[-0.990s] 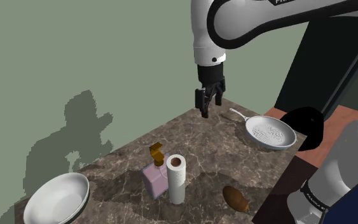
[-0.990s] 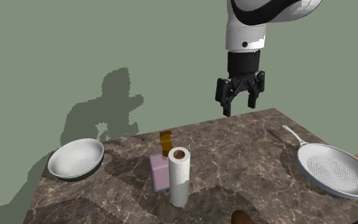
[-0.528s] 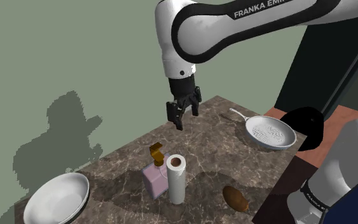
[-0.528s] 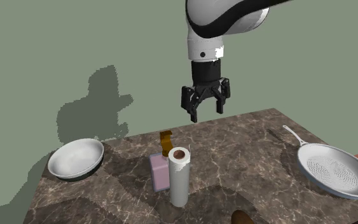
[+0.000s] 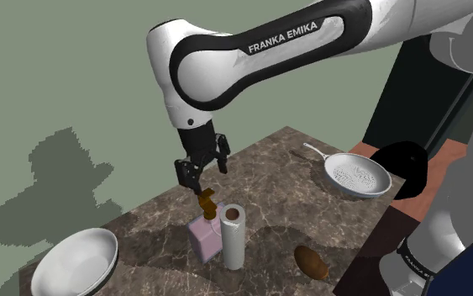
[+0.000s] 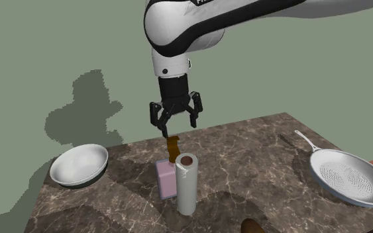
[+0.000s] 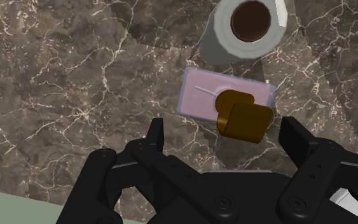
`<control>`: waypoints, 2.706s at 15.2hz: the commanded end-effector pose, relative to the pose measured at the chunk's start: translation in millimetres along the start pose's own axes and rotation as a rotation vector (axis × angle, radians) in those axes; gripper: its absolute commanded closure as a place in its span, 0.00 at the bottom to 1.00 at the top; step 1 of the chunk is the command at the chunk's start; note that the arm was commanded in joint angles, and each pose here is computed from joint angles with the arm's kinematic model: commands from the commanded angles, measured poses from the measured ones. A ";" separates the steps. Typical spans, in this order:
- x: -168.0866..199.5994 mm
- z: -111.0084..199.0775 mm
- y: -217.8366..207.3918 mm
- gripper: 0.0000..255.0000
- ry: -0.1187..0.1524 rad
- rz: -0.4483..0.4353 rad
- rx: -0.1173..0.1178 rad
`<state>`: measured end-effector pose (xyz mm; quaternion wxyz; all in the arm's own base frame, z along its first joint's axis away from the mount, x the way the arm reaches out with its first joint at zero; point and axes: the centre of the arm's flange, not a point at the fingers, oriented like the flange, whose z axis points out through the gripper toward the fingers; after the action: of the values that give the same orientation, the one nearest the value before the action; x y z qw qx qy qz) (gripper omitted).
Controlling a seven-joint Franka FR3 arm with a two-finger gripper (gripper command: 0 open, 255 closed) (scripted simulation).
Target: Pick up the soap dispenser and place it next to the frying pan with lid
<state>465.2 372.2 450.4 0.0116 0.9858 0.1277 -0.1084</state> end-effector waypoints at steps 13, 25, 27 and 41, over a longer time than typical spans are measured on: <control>15.0 45.7 -21.5 0.00 -0.005 -0.006 -0.001; 15.0 45.6 -21.4 1.00 -0.005 -0.006 -0.001; 15.0 45.7 -21.5 1.00 -0.005 -0.006 -0.001; -1.0 -26.4 -21.8 1.00 -0.005 -0.006 -0.001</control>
<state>464.8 394.0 470.8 0.0120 0.9851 0.1309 -0.1110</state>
